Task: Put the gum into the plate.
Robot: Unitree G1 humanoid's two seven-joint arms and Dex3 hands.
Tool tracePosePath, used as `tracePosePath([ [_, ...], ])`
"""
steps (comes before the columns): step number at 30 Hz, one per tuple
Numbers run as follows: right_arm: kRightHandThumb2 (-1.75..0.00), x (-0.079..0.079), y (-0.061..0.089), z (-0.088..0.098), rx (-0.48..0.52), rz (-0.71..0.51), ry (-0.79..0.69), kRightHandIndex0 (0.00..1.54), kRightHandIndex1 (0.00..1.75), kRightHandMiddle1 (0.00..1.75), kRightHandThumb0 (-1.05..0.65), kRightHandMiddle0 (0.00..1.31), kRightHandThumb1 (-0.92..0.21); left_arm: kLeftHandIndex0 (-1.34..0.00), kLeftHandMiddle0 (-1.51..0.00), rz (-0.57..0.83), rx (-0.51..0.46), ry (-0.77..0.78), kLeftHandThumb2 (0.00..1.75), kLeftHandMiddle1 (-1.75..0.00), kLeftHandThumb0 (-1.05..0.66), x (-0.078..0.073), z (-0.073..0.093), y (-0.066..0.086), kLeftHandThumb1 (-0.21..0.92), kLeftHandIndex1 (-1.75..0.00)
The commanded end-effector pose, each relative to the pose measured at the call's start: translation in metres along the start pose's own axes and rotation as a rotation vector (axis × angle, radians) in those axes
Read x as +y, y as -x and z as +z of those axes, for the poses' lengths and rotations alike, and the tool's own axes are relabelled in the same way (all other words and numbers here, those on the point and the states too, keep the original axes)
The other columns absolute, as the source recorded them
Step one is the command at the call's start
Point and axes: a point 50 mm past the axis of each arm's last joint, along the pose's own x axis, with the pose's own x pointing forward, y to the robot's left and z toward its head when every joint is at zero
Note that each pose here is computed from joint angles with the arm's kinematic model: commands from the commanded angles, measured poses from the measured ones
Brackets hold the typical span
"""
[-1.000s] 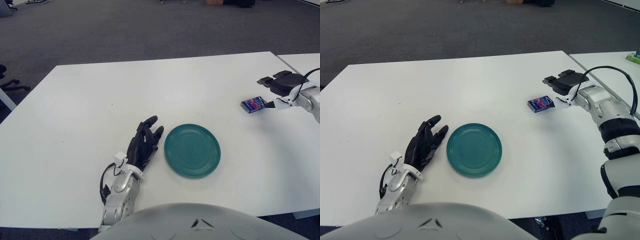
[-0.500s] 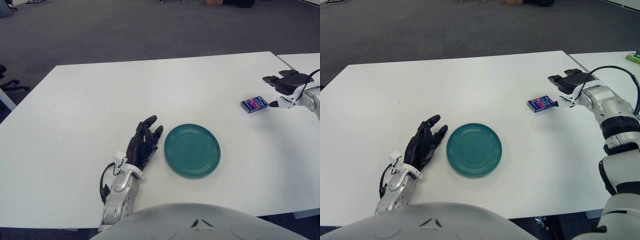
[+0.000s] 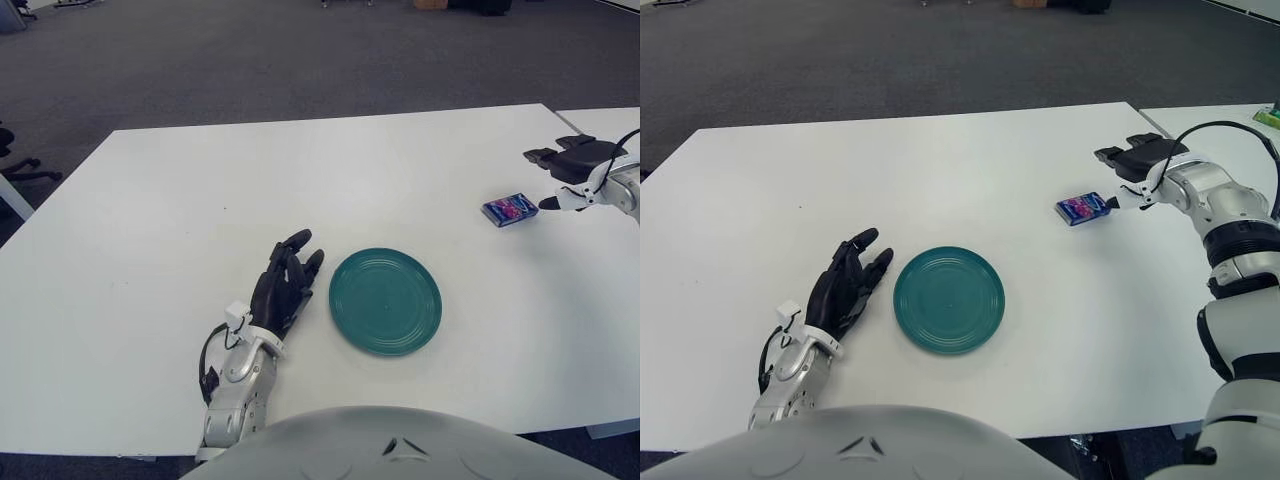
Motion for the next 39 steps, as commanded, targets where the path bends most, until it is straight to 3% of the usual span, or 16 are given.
tracePosePath([
  [1, -0.68, -0.006, -0.004, 0.003, 0.005, -0.026, 0.000, 0.11, 0.04, 0.04, -1.05, 0.05, -0.92, 0.00, -0.48, -0.011, -0.010, -0.005, 0.90, -0.10, -0.86, 0.001, 0.004, -0.001, 0.92, -0.78],
  [11, -0.64, -0.002, -0.008, 0.009, 0.004, -0.034, -0.012, 0.17, 0.05, 0.07, -1.05, 0.07, -0.92, 0.00, -0.48, -0.011, -0.011, -0.005, 0.90, -0.10, -0.86, 0.002, 0.005, 0.002, 0.92, -0.78],
  [14, -0.63, -0.001, -0.009, 0.010, 0.002, -0.034, -0.011, 0.20, 0.02, 0.20, -1.05, 0.02, -0.92, 0.00, -0.48, -0.011, -0.012, -0.005, 0.90, -0.09, -0.86, 0.002, 0.005, 0.003, 0.92, -0.78],
  [20, -0.60, 0.000, -0.013, 0.016, -0.002, -0.022, -0.017, 0.20, 0.00, 0.24, -1.05, 0.00, -0.92, 0.00, -0.48, -0.011, -0.012, -0.005, 0.90, -0.09, -0.86, 0.001, 0.006, 0.005, 0.92, -0.78],
  [29, -0.55, 0.010, -0.019, 0.028, 0.004, 0.006, -0.072, 0.13, 0.00, 0.22, -1.05, 0.00, -0.92, 0.00, -0.48, -0.011, -0.012, -0.005, 0.90, -0.09, -0.86, 0.001, 0.008, 0.008, 0.92, -0.78],
  [39, -0.50, 0.024, -0.024, 0.038, 0.009, 0.029, -0.116, 0.22, 0.05, 0.32, -1.05, 0.00, -0.92, 0.00, -0.48, -0.011, -0.011, -0.005, 0.90, -0.09, -0.86, 0.003, 0.008, 0.010, 0.92, -0.78],
])
